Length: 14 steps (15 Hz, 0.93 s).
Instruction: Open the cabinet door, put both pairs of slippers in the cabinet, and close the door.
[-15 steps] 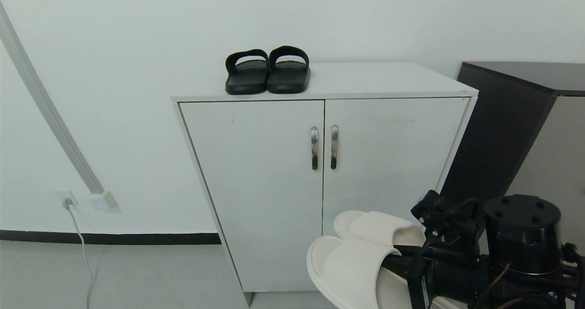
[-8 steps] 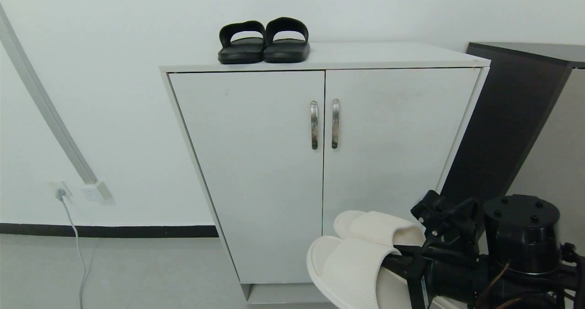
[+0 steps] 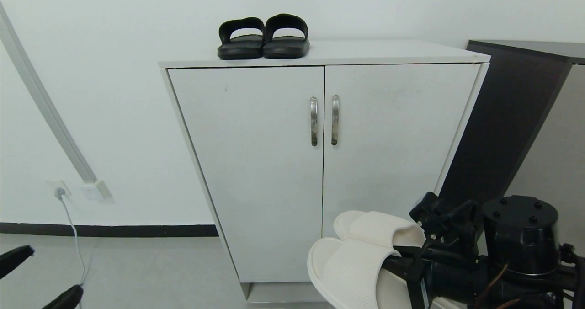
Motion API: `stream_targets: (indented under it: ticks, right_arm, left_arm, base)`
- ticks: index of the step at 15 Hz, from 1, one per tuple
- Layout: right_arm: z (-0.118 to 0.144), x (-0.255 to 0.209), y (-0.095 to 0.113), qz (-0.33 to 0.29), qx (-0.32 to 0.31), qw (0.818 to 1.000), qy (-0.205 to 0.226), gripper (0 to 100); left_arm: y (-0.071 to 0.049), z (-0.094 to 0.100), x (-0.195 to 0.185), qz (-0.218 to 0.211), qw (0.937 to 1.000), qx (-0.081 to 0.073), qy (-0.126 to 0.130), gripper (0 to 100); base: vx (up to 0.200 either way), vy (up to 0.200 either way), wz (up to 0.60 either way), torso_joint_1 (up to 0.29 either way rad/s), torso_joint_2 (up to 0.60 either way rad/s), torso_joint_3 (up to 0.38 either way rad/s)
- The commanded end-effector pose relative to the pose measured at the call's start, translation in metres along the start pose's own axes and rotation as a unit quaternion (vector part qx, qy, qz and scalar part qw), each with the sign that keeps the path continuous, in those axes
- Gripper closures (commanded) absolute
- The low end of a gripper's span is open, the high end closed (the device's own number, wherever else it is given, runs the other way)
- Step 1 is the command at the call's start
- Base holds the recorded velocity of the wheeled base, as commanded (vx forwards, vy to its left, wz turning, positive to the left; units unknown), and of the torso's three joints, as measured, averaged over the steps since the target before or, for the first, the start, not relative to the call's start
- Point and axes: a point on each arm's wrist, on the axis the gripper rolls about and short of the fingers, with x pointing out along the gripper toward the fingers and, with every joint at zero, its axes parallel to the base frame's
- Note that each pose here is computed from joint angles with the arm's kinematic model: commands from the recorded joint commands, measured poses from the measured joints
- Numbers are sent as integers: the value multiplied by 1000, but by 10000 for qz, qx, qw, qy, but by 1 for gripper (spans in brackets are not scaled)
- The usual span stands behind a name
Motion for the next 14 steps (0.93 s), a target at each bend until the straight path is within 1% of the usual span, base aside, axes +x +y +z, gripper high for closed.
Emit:
stream_targets:
  ticks: [1, 2, 3, 4, 5, 6, 7, 8, 9, 10, 11, 12, 14]
  right_arm:
    - [0, 0, 0, 5, 1, 10000, 5, 100]
    - [0, 0, 0, 5, 1, 10000, 5, 100]
    - [0, 0, 0, 5, -7, 10000, 5, 100]
    - [0, 0, 0, -2, -8, 10000, -3, 100]
    - [0, 0, 0, -2, -8, 10000, -3, 100]
    - [0, 0, 0, 5, -10, 10000, 5, 100]
    - [0, 0, 0, 5, -10, 10000, 5, 100]
    - [0, 0, 0, 5, -10, 10000, 5, 100]
    - [0, 0, 0, 5, -10, 10000, 5, 100]
    - [0, 0, 0, 5, -10, 10000, 5, 100]
    - [0, 0, 1, 12, -12, 10000, 6, 100]
    - [0, 0, 2, 26, -18, 10000, 7, 100]
    - [0, 0, 2, 26, -18, 10000, 7, 100]
  left_arm:
    - [13, 14, 52, -528, 9970, -177, 541, 0]
    - [11, 21, 67, -802, 9954, -136, 507, 0]
    - [6, 27, 80, -1142, 9921, -110, 516, 0]
    - [-1, 31, 94, -1439, 9878, -100, 587, 0]
    - [-4, 33, 100, -1589, 9854, -78, 613, 0]
    - [-13, 40, 116, -1897, 9800, -35, 603, 0]
    - [-21, 47, 129, -2111, 9761, 10, 522, 0]
    - [-26, 51, 139, -2238, 9733, 21, 511, 0]
    - [-35, 56, 153, -2438, 9685, 6, 500, 0]
    - [-37, 57, 155, -2466, 9678, -5, 506, 0]
    - [-51, 64, 175, -2723, 9609, -56, 492, 0]
    - [-60, 68, 187, -2863, 9569, -39, 489, 0]
    - [-74, 76, 208, -3036, 9518, -14, 428, 0]
  base:
    - [0, 0, 0, 0, 0, 0]
    - [0, 0, 0, 0, 0, 0]
    - [0, 0, 0, 0, 0, 0]
    - [0, 0, 0, 0, 0, 0]
    - [0, 0, 0, 0, 0, 0]
    - [0, 0, 0, 0, 0, 0]
    - [0, 0, 0, 0, 0, 0]
    - [0, 0, 0, 0, 0, 0]
    - [0, 0, 0, 0, 0, 0]
    - [0, 0, 0, 0, 0, 0]
    - [0, 0, 0, 0, 0, 0]
    - [0, 0, 0, 0, 0, 0]
    - [0, 0, 0, 0, 0, 0]
